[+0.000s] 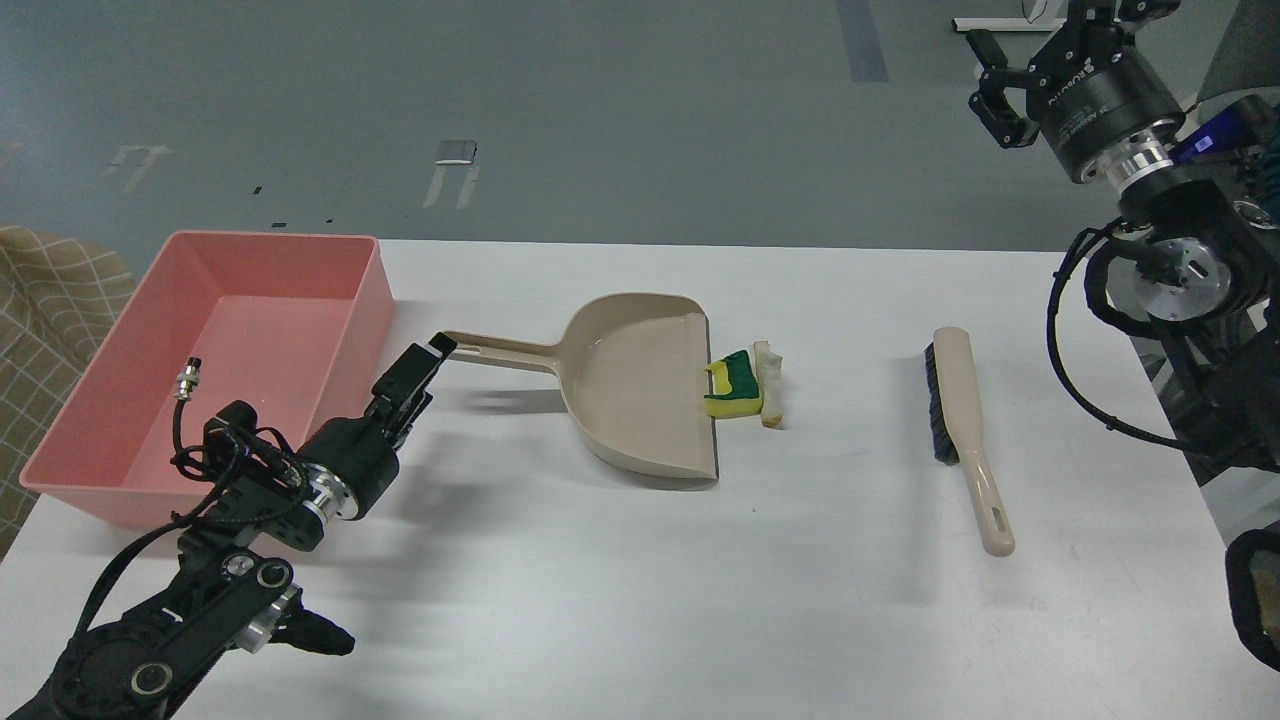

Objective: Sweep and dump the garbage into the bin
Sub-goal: 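Reach the left gripper to the dustpan handle and grasp it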

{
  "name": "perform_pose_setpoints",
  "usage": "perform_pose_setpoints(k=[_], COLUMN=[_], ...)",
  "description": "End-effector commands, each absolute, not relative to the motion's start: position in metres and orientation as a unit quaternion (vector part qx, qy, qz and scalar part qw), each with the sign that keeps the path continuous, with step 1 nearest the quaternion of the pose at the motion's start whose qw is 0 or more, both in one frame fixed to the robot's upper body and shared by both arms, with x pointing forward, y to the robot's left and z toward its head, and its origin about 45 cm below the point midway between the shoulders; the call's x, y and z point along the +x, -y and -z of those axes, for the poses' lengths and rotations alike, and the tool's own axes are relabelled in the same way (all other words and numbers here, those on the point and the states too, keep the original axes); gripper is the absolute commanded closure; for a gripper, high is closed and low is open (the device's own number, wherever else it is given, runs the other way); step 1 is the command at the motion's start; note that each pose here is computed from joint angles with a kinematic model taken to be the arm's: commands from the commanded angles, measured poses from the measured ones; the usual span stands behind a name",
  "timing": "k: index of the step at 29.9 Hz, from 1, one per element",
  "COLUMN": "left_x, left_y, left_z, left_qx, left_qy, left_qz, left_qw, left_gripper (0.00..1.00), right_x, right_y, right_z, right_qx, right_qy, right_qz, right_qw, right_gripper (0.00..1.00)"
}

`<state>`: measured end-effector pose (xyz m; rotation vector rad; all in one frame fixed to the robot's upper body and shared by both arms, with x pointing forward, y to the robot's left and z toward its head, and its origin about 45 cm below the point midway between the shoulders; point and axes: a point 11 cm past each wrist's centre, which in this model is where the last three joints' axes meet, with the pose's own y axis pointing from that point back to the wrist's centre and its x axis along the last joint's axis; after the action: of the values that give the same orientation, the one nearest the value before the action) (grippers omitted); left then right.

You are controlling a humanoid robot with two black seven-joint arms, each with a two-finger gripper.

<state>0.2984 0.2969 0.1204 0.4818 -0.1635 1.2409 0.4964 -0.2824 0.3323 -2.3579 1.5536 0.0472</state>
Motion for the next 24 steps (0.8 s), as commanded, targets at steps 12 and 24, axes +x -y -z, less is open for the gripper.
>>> perform_pose_setpoints(k=[12,24], left_x=[0.324,0.338], left_y=[-0.276,-0.255], left_z=[-0.114,-0.106], left_qx=[0.202,0.213], left_qy=[0.064,0.075], left_qz=[-0.595,-0.589], left_qw=[0.775,0.776], left_gripper=[0.02,0.02], right_x=[0.497,0.497], right_y=[0.281,0.280], right_z=[-0.331,-0.330], right_qx=[-0.823,-0.823], right_qy=[-0.546,-0.546], right_qz=[-0.018,-0.018], right_qw=[0.158,0.158], right_gripper=[0.00,0.00])
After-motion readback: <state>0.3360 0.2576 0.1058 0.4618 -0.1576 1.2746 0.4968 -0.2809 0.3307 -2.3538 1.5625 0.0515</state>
